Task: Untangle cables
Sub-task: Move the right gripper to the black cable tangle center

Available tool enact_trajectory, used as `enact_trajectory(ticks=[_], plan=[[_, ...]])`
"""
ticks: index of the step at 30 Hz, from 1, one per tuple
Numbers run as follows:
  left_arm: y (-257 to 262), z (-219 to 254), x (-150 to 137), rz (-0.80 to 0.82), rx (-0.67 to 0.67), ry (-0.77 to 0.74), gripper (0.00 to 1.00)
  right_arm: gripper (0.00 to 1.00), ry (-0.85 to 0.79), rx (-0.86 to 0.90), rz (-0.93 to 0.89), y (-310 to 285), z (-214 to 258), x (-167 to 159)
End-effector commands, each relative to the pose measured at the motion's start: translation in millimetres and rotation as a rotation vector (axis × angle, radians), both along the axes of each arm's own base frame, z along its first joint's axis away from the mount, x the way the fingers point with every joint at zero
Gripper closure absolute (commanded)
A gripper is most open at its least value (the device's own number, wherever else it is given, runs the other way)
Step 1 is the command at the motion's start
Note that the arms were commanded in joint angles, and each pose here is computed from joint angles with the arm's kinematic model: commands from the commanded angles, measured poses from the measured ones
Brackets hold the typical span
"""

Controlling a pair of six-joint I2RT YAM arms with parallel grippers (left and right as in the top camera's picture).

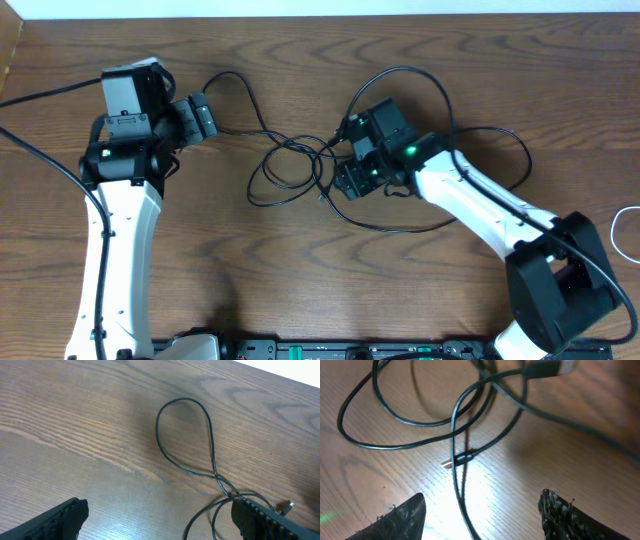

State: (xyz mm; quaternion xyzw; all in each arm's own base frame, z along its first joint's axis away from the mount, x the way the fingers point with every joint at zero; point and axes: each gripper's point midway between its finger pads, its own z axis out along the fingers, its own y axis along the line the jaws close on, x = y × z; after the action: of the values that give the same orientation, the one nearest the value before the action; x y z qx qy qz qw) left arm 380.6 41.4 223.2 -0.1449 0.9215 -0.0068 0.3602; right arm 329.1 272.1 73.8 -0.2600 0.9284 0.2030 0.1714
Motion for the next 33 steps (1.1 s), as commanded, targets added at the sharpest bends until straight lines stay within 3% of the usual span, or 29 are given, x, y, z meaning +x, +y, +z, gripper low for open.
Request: enact_trajectory(ticks=[1, 11, 33], plan=[[-2.5, 2.4, -2.6, 0.002, -0.026, -0.008, 0.03, 0.32, 0.047, -0.002, -0.001, 7.9, -11.6, -9.7], [-7.1, 2.7, -1.9, -0.016, -0.046, -0.011, 0.02, 0.28, 0.092, -0.063, 0.119, 20.1, -31.4, -39.3], [-19.3, 3.2, -1.2, -0.065, -0.099, -0.015, 0.02, 0.29, 0.165, -0.186, 0.203, 1.2, -60.9, -59.4]])
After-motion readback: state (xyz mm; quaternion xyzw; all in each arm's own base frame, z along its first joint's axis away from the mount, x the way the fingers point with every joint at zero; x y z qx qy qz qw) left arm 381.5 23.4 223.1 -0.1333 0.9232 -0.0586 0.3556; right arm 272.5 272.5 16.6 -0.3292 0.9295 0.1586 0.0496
